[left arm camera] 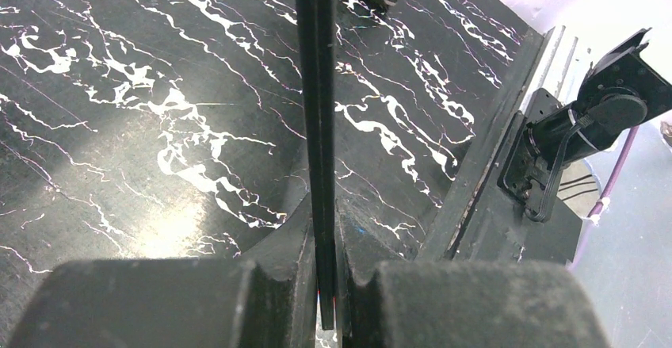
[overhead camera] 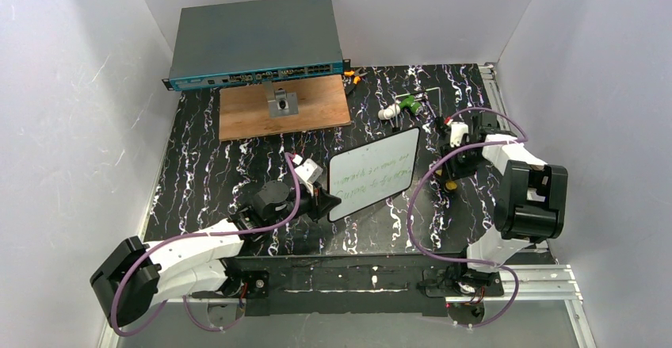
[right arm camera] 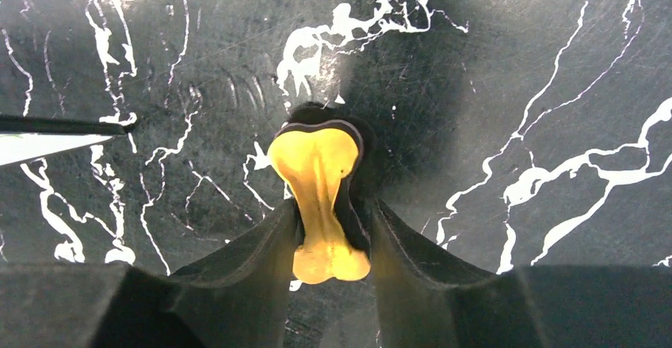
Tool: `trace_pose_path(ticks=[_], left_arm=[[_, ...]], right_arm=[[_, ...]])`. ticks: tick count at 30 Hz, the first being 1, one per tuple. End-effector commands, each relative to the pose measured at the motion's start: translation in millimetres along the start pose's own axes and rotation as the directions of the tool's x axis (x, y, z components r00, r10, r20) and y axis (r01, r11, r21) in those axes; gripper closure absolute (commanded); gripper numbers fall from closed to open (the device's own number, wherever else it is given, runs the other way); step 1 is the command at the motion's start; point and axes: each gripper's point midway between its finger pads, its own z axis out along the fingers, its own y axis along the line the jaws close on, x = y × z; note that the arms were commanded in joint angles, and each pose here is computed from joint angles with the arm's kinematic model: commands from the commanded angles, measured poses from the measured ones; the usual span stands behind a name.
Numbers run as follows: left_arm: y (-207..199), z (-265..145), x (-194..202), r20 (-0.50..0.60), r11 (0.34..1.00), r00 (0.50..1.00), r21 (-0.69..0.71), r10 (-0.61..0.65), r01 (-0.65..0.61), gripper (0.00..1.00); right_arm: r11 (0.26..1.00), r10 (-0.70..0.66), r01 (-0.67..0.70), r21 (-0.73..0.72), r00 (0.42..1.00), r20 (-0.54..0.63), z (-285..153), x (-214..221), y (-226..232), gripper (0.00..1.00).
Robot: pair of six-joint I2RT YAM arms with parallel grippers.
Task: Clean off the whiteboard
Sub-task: Place the whiteboard eraser at the center of the board.
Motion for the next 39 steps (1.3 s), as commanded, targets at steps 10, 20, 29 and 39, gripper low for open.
trace_pose_path(ticks=[10, 20, 29, 39], left_arm=[[-14, -2, -19, 0.066, 0.997, 0.997, 0.064, 0.037, -0.041, 1.00], [-16, -1, -19, 0.057, 0.997, 0.998, 0.075, 0.031, -0.036, 1.00], [-15, -4, -16, 0.057, 0.996, 0.997, 0.073, 0.048, -0.052, 1.00], [-19, -2, -1, 0.008, 0.970, 0.981, 0.145, 0.196, -0.195, 1.00]], right_arm=[[0.996, -0.073, 0.079, -0.032, 0.984, 0.162, -46, -36, 18, 0.45], [0.975, -0.097, 0.125, -0.183, 0.984, 0.152, -42, -27, 45, 0.41], [0.791, -0.237, 0.453, -0.413, 0.847, 0.475, -123, -47, 131, 0.37], [0.341, -0.587, 0.907, -0.249, 0.412, 0.697, -206, -72, 209, 0.13]])
